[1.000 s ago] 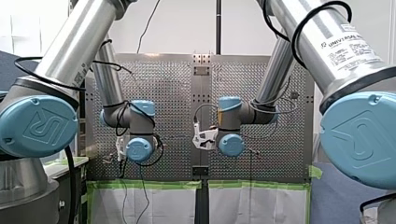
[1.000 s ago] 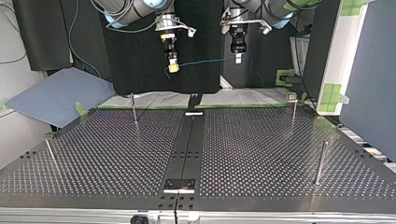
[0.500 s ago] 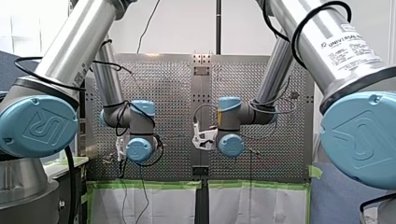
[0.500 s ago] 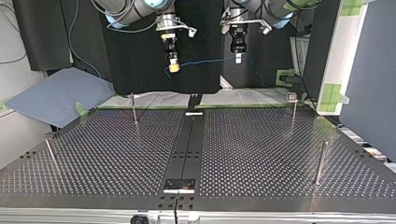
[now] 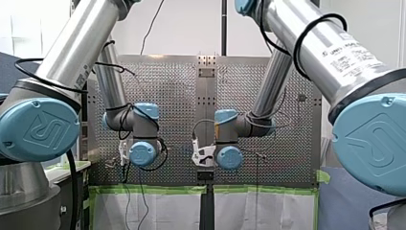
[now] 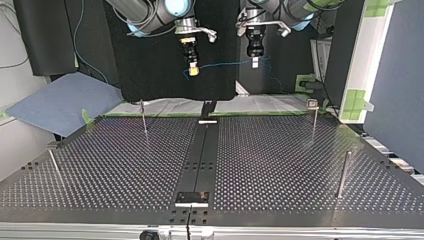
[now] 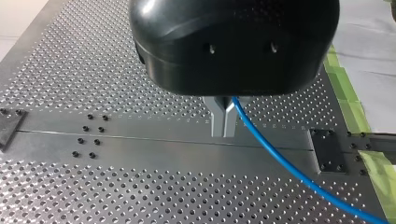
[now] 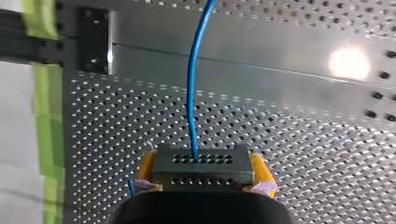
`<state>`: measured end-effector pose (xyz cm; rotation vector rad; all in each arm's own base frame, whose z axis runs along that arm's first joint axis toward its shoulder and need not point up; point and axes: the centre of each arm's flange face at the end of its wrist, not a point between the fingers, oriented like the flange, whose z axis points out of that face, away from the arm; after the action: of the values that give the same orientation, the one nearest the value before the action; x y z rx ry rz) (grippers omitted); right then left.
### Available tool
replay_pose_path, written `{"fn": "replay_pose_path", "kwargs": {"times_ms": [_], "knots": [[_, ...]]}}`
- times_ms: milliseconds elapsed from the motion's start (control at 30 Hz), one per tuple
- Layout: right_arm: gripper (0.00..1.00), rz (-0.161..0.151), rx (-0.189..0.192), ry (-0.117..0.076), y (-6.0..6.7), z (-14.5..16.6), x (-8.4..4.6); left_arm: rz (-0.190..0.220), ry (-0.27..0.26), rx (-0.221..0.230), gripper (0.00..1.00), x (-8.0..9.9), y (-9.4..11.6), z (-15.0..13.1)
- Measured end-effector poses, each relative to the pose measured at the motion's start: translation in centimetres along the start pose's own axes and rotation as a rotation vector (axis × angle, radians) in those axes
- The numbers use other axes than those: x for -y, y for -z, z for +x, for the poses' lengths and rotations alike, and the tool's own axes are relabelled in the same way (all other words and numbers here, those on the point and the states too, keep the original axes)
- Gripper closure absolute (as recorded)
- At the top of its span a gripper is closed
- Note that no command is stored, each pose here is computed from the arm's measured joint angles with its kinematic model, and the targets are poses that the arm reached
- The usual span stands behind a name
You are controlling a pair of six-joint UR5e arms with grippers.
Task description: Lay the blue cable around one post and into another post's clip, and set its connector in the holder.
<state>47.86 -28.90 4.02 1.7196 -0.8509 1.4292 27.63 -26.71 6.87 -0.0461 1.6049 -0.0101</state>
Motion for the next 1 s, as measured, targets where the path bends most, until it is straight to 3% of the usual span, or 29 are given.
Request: {"fn": "replay_pose_path", "kwargs": {"times_ms": [333, 467, 600, 833, 1000], "knots": [[0.98, -0.004, 0.012, -0.002, 0.0, -0.3, -0.2, -0.01, 0.007, 0.004, 1.0, -0.3, 0.0, -0.1], [0.98, -0.031, 0.01, -0.028, -0.7, 0.8, -1.2, -0.041, 0.043, 0.023, 1.0, -1.4, 0.0, -0.6], [0.98, -0.038, 0.008, -0.059, -0.7, 2.2, -1.5, -0.08, 0.086, 0.035, 1.0, -3.0, 0.1, -1.4], [0.98, 0.009, 0.004, -0.119, -0.3, 5.1, -1.4, -0.109, 0.147, 0.041, 1.0, -4.0, -0.1, -3.0], [0.98, 0.043, -0.009, -0.133, -0.3, 7.7, -1.3, -0.116, 0.193, 0.065, 1.0, -3.8, -1.1, -4.9]]}}
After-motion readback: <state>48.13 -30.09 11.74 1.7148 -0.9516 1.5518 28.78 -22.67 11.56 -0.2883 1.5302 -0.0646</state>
